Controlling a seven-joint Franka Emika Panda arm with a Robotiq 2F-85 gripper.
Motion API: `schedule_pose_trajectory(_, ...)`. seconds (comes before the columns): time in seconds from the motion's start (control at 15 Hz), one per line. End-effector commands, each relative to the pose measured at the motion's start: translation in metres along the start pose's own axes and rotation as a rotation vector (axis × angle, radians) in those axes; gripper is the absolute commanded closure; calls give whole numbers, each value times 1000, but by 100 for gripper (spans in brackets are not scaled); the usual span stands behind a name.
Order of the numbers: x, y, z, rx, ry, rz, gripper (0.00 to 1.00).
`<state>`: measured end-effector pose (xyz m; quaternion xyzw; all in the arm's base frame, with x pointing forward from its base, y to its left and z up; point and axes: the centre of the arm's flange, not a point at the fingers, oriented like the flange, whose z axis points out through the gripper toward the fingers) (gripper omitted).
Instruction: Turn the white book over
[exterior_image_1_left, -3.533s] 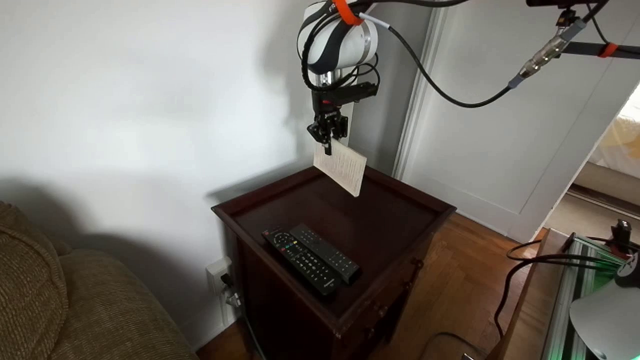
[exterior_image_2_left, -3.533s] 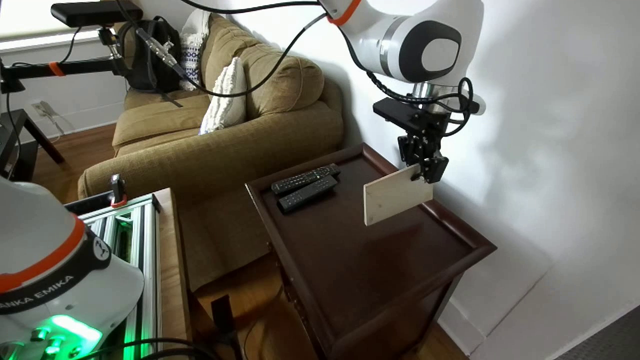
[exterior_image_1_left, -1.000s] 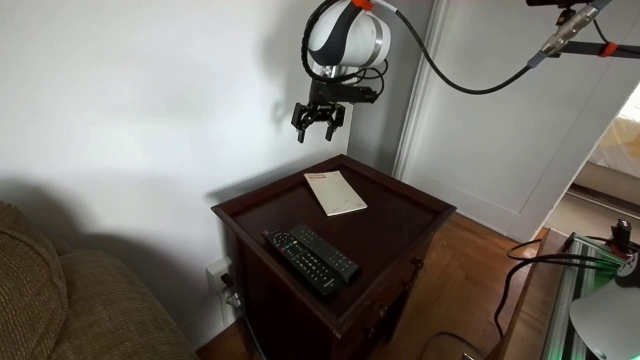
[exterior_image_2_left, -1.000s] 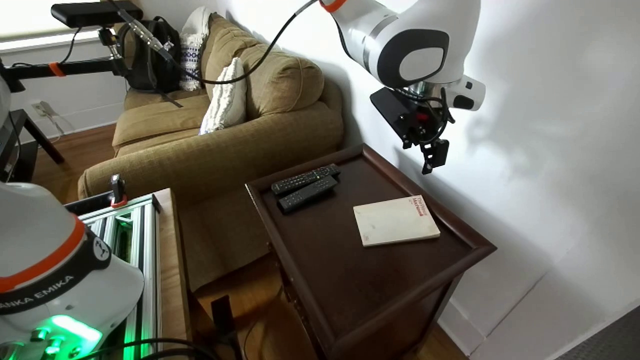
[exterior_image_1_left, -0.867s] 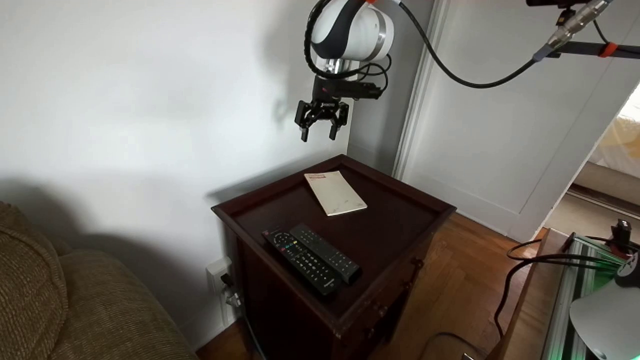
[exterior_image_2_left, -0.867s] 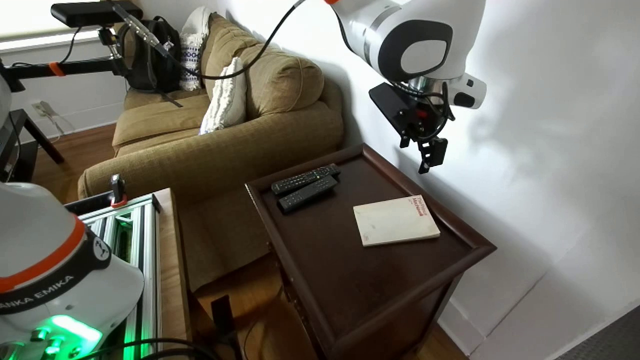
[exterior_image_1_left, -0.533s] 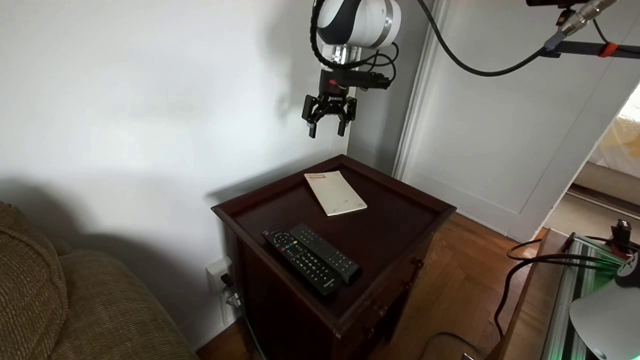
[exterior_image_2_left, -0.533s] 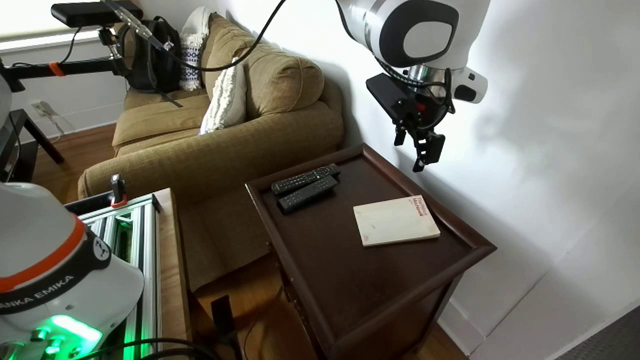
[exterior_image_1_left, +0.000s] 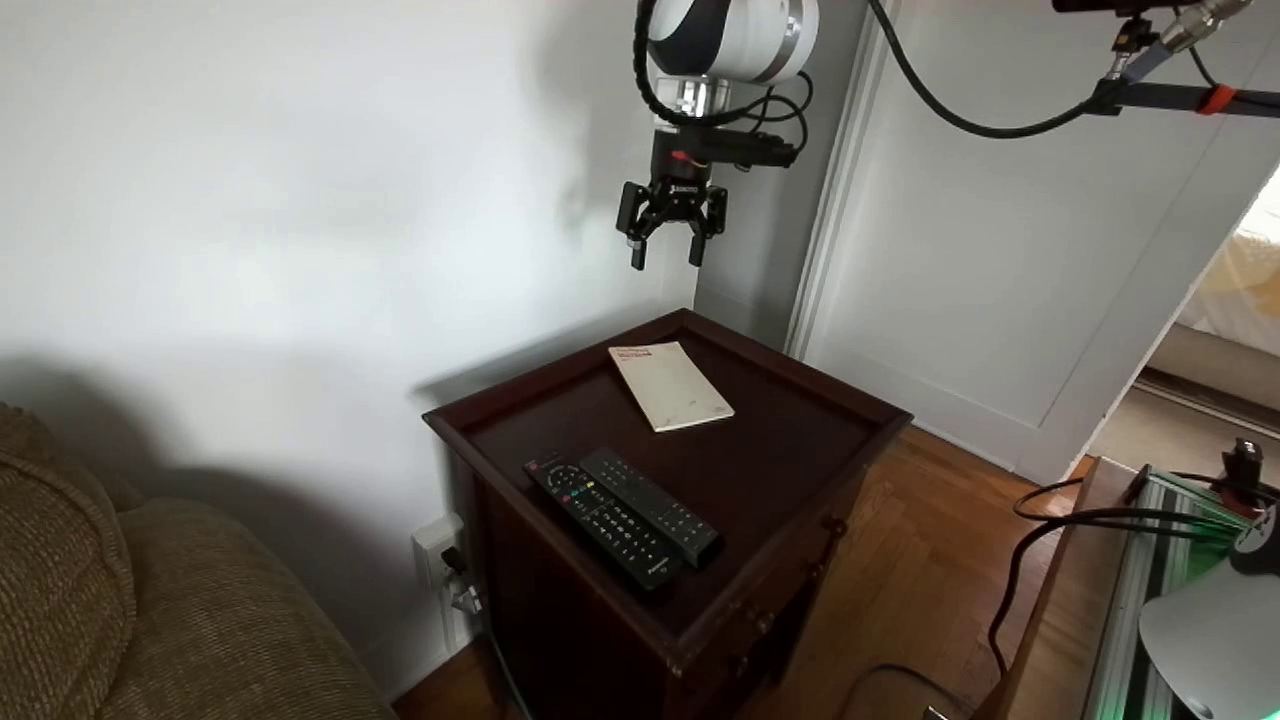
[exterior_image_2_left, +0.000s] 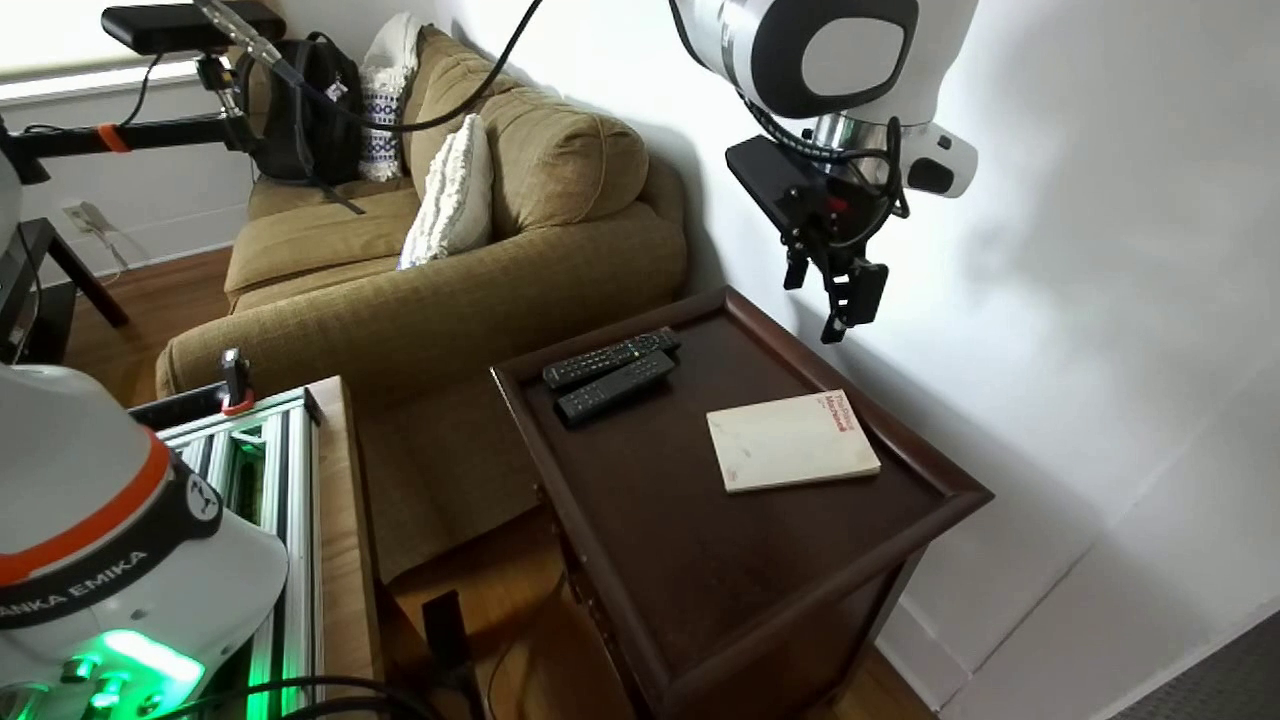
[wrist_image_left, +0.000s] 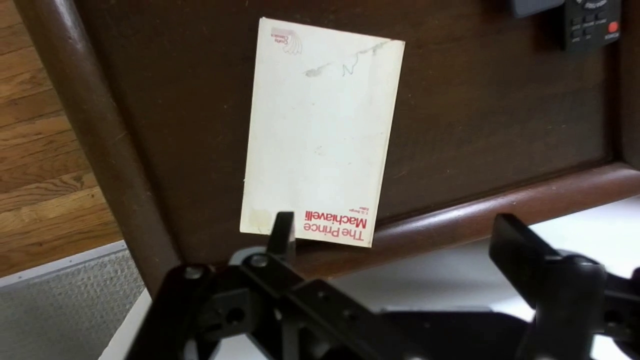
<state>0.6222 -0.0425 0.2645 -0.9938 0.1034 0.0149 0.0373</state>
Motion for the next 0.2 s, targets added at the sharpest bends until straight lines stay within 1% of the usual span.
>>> schedule_pose_trajectory(0.0, 0, 0, 0, 0, 0, 0, 0)
schedule_pose_trajectory(0.13, -1, 0, 0, 0, -1, 0, 0)
